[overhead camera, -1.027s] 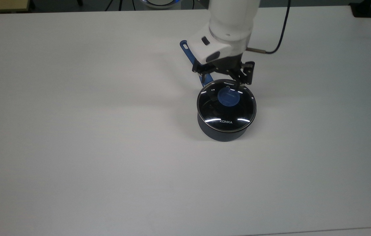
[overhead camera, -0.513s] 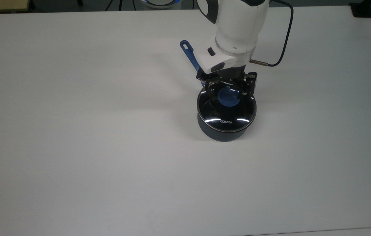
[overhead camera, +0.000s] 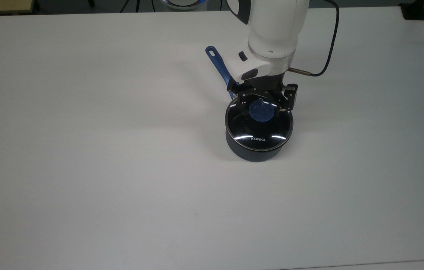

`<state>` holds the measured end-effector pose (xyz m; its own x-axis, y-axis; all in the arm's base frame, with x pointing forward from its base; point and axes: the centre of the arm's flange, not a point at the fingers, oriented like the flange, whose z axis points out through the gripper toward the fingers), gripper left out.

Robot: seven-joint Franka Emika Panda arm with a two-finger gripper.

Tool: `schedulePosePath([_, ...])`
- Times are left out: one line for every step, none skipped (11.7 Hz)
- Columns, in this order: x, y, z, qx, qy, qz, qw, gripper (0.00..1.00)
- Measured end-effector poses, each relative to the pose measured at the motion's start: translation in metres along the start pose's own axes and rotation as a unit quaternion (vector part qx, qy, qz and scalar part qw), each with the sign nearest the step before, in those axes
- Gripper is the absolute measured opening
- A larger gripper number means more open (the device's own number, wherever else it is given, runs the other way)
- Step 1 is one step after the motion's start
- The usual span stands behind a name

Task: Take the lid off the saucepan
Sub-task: 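Close the gripper on the blue knob of the glass lid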

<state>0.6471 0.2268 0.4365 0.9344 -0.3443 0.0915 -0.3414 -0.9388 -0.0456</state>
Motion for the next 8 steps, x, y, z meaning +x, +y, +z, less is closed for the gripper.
schedulePosePath([0.001, -0.001, 0.005, 0.002, 0.000, 0.001, 1.0000, 1.00])
schedulePosePath([0.002, -0.002, 0.012, 0.001, -0.001, 0.001, 1.0000, 1.00])
schedulePosePath([0.003, -0.002, 0.019, -0.003, -0.001, -0.001, 1.0000, 1.00])
schedulePosePath([0.003, -0.002, 0.023, -0.007, -0.001, -0.003, 1.0000, 1.00])
schedulePosePath([0.003, -0.002, 0.025, -0.009, -0.001, -0.005, 0.9999, 1.00])
schedulePosePath([0.002, -0.003, 0.026, -0.009, -0.001, -0.006, 0.9999, 1.00])
schedulePosePath([0.000, -0.006, 0.025, -0.009, -0.001, -0.008, 0.9999, 0.95])
schedulePosePath([-0.003, -0.010, 0.025, -0.009, -0.001, -0.012, 0.9999, 0.93])
